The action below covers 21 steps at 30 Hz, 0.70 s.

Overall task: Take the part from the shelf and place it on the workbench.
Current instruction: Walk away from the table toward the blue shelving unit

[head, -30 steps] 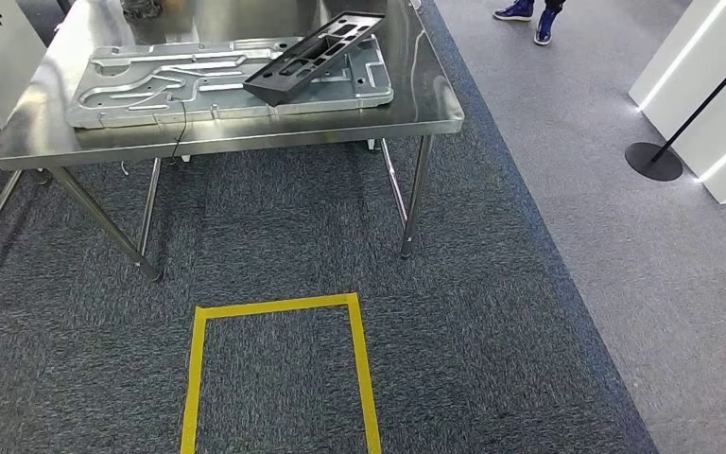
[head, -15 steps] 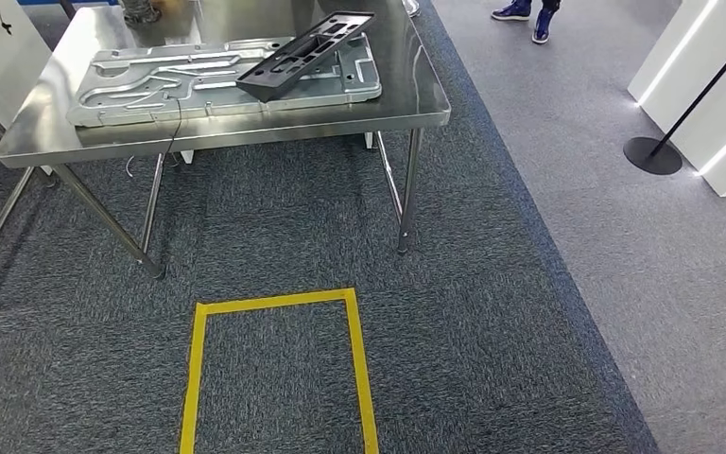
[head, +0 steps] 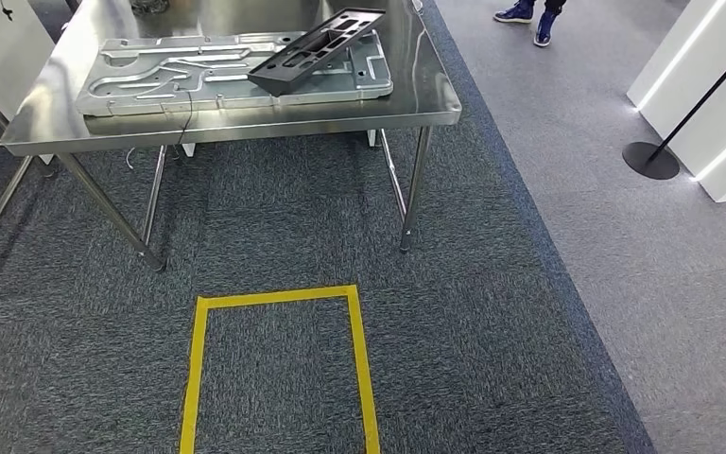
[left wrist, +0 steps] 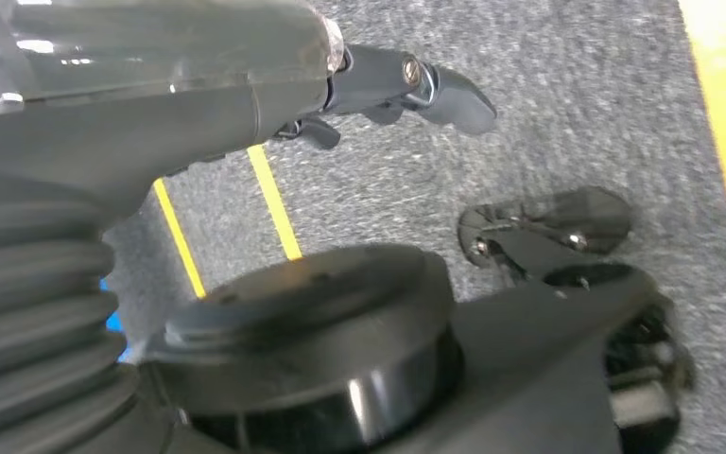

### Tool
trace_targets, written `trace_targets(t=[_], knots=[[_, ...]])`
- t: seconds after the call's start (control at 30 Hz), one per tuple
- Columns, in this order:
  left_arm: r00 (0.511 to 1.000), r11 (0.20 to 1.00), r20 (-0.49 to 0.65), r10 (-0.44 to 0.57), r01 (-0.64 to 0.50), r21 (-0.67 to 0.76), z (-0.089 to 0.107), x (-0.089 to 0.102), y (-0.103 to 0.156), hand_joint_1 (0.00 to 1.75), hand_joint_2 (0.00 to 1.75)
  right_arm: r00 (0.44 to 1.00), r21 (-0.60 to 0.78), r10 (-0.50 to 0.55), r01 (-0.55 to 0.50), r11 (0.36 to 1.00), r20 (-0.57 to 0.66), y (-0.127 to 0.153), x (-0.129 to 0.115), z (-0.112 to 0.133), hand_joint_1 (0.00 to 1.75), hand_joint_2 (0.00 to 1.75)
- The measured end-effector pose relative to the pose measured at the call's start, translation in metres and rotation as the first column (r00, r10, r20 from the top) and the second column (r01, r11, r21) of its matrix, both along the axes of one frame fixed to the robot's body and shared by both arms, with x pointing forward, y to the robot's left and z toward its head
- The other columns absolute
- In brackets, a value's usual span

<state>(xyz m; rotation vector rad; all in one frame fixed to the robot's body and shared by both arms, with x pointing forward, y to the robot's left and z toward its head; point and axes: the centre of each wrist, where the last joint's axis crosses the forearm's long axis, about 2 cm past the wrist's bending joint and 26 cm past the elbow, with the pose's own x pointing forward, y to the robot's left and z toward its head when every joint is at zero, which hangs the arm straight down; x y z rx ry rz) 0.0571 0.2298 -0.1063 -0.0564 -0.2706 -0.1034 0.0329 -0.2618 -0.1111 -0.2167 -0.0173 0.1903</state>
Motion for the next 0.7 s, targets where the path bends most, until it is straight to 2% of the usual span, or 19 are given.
trace_targets(t=[0.17,0.2,0.3,0.33,0.7], knots=[[1.000,0.999,0.008,-0.005,0.006,-0.036,0.001,0.002,-0.006,0.00,1.75,1.000,0.023,-0.024,0.024,0.999,-0.004,-0.001,-0.010,-0.001,0.00,1.75],[1.000,0.999,0.008,-0.003,0.003,-0.041,0.001,0.002,-0.007,0.00,1.31,1.000,0.026,-0.027,0.027,0.999,-0.005,-0.001,-0.011,-0.001,0.00,1.75],[1.000,0.999,0.002,0.009,-0.009,-0.047,0.001,-0.002,-0.007,0.00,0.00,0.999,0.032,-0.034,0.033,0.999,0.003,-0.004,-0.013,-0.001,0.00,0.44],[1.000,0.999,-0.003,0.012,-0.013,-0.049,0.000,-0.005,-0.006,0.00,0.00,0.999,0.034,-0.036,0.036,0.999,0.010,-0.005,-0.012,-0.001,0.00,0.00],[0.998,0.999,-0.067,0.019,-0.021,-0.040,-0.004,-0.040,0.005,0.00,0.00,0.989,0.050,-0.079,0.074,0.996,0.126,-0.019,0.013,0.001,0.00,0.00]])
